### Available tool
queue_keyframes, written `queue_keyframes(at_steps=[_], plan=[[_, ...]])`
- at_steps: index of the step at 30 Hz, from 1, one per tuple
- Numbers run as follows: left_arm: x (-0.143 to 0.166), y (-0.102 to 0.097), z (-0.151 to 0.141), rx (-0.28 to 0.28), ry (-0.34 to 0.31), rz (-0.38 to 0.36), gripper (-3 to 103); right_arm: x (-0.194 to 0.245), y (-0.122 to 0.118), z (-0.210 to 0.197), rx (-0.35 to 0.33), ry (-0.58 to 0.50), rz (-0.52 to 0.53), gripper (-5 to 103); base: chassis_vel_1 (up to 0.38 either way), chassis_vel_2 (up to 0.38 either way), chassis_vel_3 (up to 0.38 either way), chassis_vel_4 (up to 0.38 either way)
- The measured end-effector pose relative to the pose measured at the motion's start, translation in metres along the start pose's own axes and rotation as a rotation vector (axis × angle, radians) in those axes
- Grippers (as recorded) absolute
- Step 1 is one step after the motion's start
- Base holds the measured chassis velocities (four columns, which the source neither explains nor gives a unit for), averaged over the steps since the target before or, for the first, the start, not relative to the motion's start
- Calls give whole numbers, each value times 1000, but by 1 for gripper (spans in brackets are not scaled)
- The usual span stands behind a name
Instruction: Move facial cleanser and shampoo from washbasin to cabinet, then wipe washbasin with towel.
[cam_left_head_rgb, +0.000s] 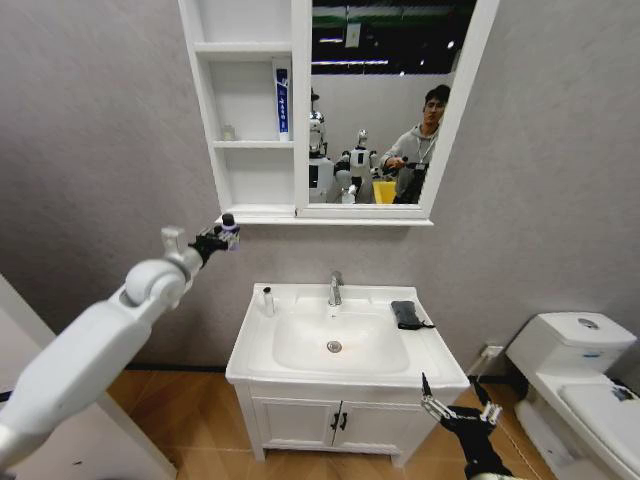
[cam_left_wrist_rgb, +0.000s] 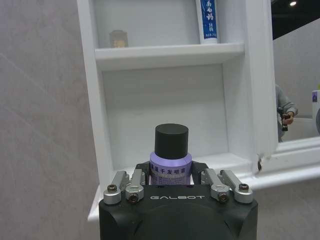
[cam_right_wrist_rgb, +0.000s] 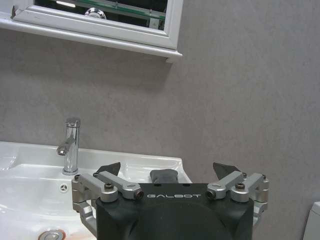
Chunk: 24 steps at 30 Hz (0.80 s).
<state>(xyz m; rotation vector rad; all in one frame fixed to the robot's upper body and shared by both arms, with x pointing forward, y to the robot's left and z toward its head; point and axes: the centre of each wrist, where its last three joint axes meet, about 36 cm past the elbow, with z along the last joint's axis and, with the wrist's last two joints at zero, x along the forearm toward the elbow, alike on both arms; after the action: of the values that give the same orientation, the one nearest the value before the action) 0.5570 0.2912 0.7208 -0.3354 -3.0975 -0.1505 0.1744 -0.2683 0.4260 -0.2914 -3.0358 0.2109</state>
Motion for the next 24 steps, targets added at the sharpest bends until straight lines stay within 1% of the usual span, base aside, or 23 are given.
queue_keyframes(at_steps=[1, 2, 3, 5, 6, 7, 8, 9, 10, 12, 13, 14, 16, 17, 18, 19, 21, 24], plan=[[-15, -3, -26, -22, 10, -23, 43, -3, 1, 1, -6, -3, 4, 100, 0, 0, 0, 0], [-27, -6, -45, -35, 22, -43, 43, -5, 1, 2, -11, -5, 7, 100, 0, 0, 0, 0], [-27, -6, -45, -35, 22, -43, 43, -5, 1, 2, -11, -5, 7, 100, 0, 0, 0, 0], [-51, -19, -67, -62, 70, -66, 43, -10, -1, 4, -19, -10, 13, 100, 0, 0, 0, 0], [-62, -25, -73, -61, 90, -72, 43, -12, -2, 5, -22, -13, 16, 100, 0, 0, 0, 0], [-62, -25, -73, -61, 90, -72, 43, -12, -2, 5, -22, -13, 16, 100, 0, 0, 0, 0], [-76, -32, -79, -51, 122, -81, 43, -15, -4, 5, -28, -17, 19, 100, 0, 0, 0, 0], [-84, -36, -82, -42, 140, -83, 43, -17, -5, 5, -32, -20, 22, 100, 0, 0, 0, 0], [-84, -36, -82, -42, 140, -83, 43, -17, -5, 5, -32, -20, 22, 100, 0, 0, 0, 0], [-109, -43, -92, 0, 181, -107, 43, -21, -6, 5, -43, -24, 27, 100, 0, 0, 0, 0], [-116, -43, -93, 9, 189, -118, 43, -22, -6, 5, -43, -24, 28, 100, 0, 0, 0, 0], [-116, -43, -93, 9, 189, -118, 43, -22, -6, 5, -43, -24, 28, 100, 0, 0, 0, 0], [-139, -39, -94, 41, 212, -160, 43, -22, -7, 8, -44, -18, 28, 100, 0, 0, 0, 0], [-139, -39, -94, 41, 212, -160, 43, -22, -7, 8, -44, -18, 28, 100, 0, 0, 0, 0], [-147, -36, -92, 53, 218, -183, 43, -22, -8, 9, -42, -15, 27, 100, 0, 0, 0, 0], [-147, -36, -92, 53, 218, -183, 43, -22, -8, 9, -42, -15, 27, 100, 0, 0, 0, 0], [-161, -29, -85, 63, 217, -225, 43, -22, -9, 12, -36, -10, 22, 100, 0, 0, 0, 0], [-166, -26, -82, 67, 215, -239, 43, -22, -10, 12, -35, -10, 19, 100, 0, 0, 0, 0]])
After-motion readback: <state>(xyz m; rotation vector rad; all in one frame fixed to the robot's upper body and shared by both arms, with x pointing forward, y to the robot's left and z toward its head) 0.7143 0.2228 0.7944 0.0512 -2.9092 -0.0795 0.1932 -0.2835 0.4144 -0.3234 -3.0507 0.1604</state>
